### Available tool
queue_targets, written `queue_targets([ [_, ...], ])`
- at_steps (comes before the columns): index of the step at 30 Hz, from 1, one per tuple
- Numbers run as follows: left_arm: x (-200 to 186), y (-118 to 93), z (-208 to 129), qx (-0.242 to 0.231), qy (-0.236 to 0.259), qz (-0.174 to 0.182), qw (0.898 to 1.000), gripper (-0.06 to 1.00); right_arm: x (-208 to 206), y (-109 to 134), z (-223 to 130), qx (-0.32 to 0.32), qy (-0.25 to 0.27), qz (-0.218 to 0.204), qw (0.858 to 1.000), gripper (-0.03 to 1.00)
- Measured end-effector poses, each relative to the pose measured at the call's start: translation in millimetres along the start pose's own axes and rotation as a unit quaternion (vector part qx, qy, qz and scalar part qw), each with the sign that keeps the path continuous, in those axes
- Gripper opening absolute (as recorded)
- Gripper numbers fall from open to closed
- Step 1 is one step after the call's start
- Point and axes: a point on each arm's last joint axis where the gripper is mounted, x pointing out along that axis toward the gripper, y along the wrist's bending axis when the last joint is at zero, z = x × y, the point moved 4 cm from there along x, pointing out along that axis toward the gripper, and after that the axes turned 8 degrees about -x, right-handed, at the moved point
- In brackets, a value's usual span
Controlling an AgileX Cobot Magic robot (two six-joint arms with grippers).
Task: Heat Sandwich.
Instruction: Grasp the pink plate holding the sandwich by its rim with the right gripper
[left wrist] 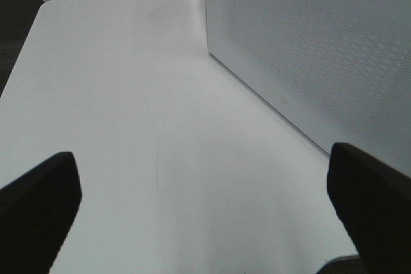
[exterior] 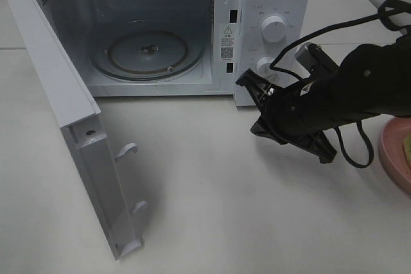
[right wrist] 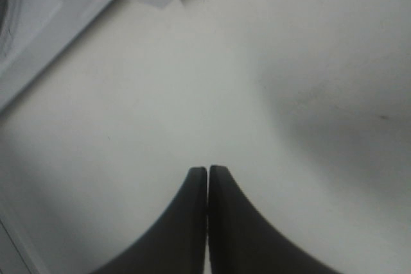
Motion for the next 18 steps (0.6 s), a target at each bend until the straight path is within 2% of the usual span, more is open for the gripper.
queue_targets([
  [1,0,0,0,0.0,0.0,0.0,1.0,0.99,-5,-1,-4,-0.045,0.02,-0.005,0.999,0.03],
  [2,0,0,0,0.0,0.0,0.0,1.0,0.99,-5,-1,-4,-0.045,0.02,-0.005,0.999,0.03],
  [5,0,0,0,0.0,0.0,0.0,1.0,0.99,-11,-2,-10,-0.124,0.046,-0.01,0.991,0.04],
  [6,0,0,0,0.0,0.0,0.0,1.0,0.99,-17,-2,-12,-0.178,0.059,-0.011,0.982,0.05],
  [7,0,0,0,0.0,0.0,0.0,1.0,0.99,-17,-2,-12,-0.178,0.059,-0.011,0.982,0.05],
  [9,0,0,0,0.0,0.0,0.0,1.0,0.99,-22,-3,-15,-0.227,0.072,-0.012,0.971,0.05],
  [10,0,0,0,0.0,0.0,0.0,1.0,0.99,-28,-5,-19,-0.267,0.091,-0.015,0.959,0.06],
  [11,0,0,0,0.0,0.0,0.0,1.0,0.99,-32,-6,-20,-0.286,0.1,-0.017,0.953,0.07],
  [12,0,0,0,0.0,0.0,0.0,1.0,0.99,-32,-6,-20,-0.286,0.1,-0.017,0.953,0.07],
  [16,0,0,0,0.0,0.0,0.0,1.0,0.99,-46,-14,-26,-0.353,0.14,-0.036,0.924,0.08],
  [18,0,0,0,0.0,0.0,0.0,1.0,0.99,-48,-17,-27,-0.362,0.148,-0.042,0.919,0.08],
])
